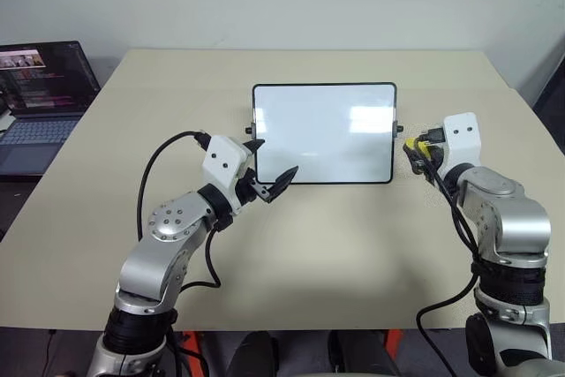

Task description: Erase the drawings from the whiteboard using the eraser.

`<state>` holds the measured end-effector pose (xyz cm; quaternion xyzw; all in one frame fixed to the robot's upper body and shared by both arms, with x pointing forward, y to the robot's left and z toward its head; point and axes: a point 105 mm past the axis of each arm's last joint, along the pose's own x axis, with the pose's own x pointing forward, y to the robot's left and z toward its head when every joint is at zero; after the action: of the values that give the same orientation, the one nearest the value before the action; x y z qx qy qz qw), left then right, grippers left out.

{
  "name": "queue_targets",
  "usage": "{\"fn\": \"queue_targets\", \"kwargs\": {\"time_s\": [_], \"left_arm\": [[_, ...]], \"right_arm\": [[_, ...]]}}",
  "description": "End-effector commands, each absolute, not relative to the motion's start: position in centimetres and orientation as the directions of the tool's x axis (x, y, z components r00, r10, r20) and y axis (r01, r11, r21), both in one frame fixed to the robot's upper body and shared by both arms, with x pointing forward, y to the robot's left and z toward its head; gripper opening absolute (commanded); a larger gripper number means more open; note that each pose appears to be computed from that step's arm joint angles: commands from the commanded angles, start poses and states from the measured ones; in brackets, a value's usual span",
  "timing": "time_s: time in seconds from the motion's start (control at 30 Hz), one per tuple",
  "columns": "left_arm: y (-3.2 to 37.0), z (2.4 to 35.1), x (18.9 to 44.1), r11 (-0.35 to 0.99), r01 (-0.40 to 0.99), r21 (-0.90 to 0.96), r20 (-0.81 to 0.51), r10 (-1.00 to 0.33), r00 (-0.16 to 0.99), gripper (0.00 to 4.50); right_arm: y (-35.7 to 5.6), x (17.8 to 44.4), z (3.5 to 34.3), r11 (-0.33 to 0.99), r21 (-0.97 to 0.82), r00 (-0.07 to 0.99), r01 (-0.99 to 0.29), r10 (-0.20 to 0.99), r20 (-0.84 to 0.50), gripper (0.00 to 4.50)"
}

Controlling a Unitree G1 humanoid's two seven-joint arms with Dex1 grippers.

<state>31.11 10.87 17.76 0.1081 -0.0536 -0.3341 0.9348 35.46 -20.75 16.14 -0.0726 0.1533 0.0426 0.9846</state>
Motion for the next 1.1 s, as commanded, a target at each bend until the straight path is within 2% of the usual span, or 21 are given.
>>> {"fn": "queue_targets", "kwargs": {"time_s": [0.03, 0.23, 0.47, 1.1], "left_arm": [[10.4, 18.6, 31.0, 0.741, 0.619, 0.260, 0.063, -0.653, 0.755, 4.50], [10.3, 18.6, 31.1, 0.741, 0.619, 0.260, 0.065, -0.653, 0.754, 4.50], [10.3, 18.7, 31.1, 0.739, 0.620, 0.262, 0.066, -0.655, 0.753, 4.50], [10.5, 18.8, 31.1, 0.742, 0.614, 0.268, 0.065, -0.650, 0.757, 4.50]], "right_arm": [[-21.2, 35.0, 17.5, 0.993, -0.108, 0.959, -0.056, 0.024, -0.281, 1.14], [-22.8, 34.4, 14.5, 0.998, -0.049, 0.930, 0.032, -0.048, -0.364, 1.14], [-23.9, 34.0, 13.1, 0.996, -0.050, 0.919, 0.068, -0.082, -0.387, 1.14], [-22.7, 34.1, 11.0, 0.999, -0.038, 0.909, 0.035, -0.047, -0.414, 1.14]]}}
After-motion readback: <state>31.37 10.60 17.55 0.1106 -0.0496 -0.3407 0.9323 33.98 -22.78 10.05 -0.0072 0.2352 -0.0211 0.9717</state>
